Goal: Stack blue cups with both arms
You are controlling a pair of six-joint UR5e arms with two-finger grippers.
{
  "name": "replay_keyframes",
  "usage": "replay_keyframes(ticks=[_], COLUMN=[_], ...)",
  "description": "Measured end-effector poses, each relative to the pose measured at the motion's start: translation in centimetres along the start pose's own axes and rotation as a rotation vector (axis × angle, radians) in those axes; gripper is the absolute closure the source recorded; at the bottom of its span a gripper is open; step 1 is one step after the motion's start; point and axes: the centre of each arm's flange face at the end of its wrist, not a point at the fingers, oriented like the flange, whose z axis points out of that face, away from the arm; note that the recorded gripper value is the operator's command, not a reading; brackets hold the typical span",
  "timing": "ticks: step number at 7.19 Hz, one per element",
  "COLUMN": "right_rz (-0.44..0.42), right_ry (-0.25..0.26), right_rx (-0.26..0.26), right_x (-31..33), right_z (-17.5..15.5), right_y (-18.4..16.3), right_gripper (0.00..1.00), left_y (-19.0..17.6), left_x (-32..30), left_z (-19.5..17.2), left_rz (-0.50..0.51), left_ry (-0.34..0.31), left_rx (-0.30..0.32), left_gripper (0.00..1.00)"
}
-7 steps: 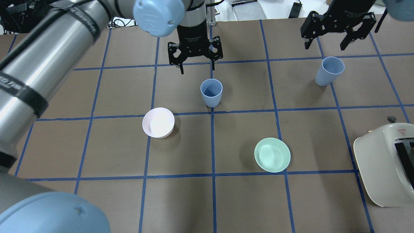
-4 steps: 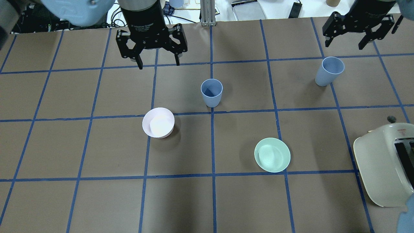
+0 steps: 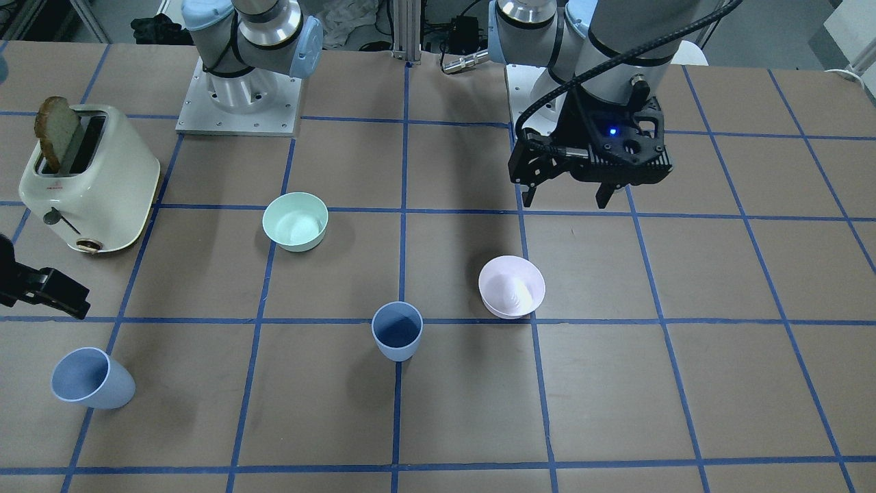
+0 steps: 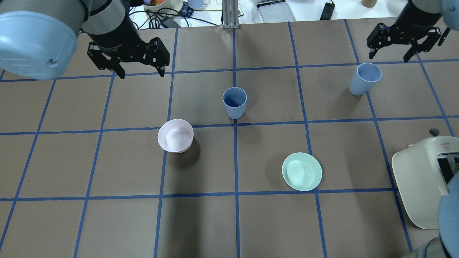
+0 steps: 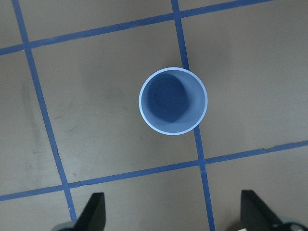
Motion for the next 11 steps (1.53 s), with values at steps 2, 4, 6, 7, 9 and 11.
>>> replay_keyframes(ticks=[2, 4, 6, 7, 9, 11], right_rz=[-0.003, 0.005, -0.010, -0.023, -0.034, -0.028], right_ry=[-0.004, -0.001, -0.009, -0.011, -0.014, -0.017], right_rx=[-0.018, -0.021, -0.023, -0.018, -0.015, -0.020], right_x=[0.2, 1.3, 3.6, 4.2, 5.2, 6.2], right_z=[2.1, 5.2, 6.7, 7.1, 8.3, 9.6], right_y=[-1.0, -2.7, -3.5, -3.8, -4.4, -4.9], right_gripper=[0.00, 0.00, 0.00, 0.00, 0.00, 0.00], left_y=[0.6, 0.7, 0.8, 0.8, 0.9, 0.9], left_x=[-0.7, -1.0, -1.1, -1.1, -1.2, -1.2], left_z=[-0.3, -0.5, -0.7, -0.8, -1.0, -1.1], left_rz=[-0.001, -0.005, -0.008, -0.009, -0.010, -0.011], left_ry=[-0.004, -0.010, -0.010, -0.011, -0.013, -0.013], left_rx=[-0.014, -0.013, -0.008, -0.005, -0.001, -0.001], left_gripper=[0.00, 0.00, 0.00, 0.00, 0.00, 0.00])
